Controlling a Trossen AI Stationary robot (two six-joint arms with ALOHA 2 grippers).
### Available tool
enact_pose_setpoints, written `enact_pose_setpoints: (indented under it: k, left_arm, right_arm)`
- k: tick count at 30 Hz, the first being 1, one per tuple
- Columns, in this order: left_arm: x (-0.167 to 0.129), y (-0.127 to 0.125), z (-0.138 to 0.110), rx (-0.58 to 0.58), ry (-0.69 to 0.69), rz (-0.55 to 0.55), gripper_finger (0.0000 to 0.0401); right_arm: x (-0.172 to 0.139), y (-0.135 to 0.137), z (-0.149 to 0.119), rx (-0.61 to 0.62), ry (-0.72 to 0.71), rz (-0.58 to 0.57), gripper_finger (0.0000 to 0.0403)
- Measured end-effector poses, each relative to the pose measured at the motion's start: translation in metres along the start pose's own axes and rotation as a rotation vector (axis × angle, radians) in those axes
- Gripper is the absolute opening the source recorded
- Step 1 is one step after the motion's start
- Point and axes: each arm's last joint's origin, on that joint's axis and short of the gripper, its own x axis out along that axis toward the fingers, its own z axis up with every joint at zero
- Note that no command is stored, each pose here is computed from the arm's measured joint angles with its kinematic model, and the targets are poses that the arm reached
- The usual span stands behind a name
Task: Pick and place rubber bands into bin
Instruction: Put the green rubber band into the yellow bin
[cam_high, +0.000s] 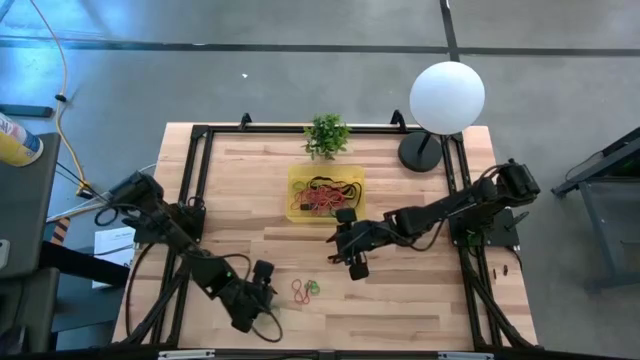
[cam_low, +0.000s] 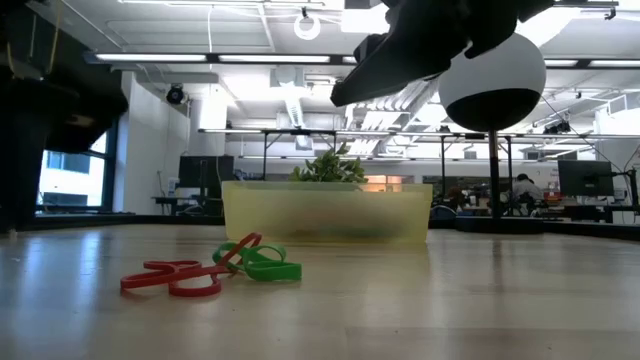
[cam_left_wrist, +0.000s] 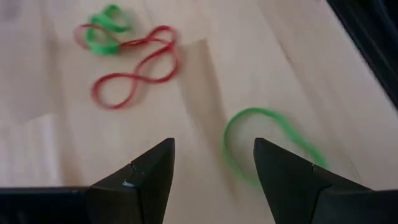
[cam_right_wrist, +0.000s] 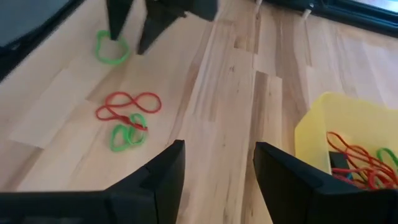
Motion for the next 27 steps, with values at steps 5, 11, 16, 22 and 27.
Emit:
enact_pose_setpoints:
  k: [5,11,16,22,27]
  left_arm:
    - [0.012,-0.003,0.009,0.035,0.039,-0.075,0.0209]
    - [0.014,0.000,0.010,0.040,0.098,-0.062,0.0209]
    - [0.015,0.004,0.008,-0.017,0.143,-0.058,0.0209]
    - [0.016,0.008,0.011,-0.048,0.229,-0.057,0.0209]
    - [0.021,0.007,0.019,-0.017,0.281,-0.053,0.0209]
  right_arm:
    - [0.000,0.007,-0.005,-0.001,0.027,-0.024,0.0177]
    - [0.001,0.008,-0.016,0.019,0.053,-0.055,0.0177]
    - [0.002,0.009,-0.025,0.038,0.046,-0.056,0.0172]
    - [0.003,0.009,-0.028,0.039,0.033,-0.065,0.0173]
    - [0.003,0.009,-0.028,0.032,0.031,-0.071,0.0168]
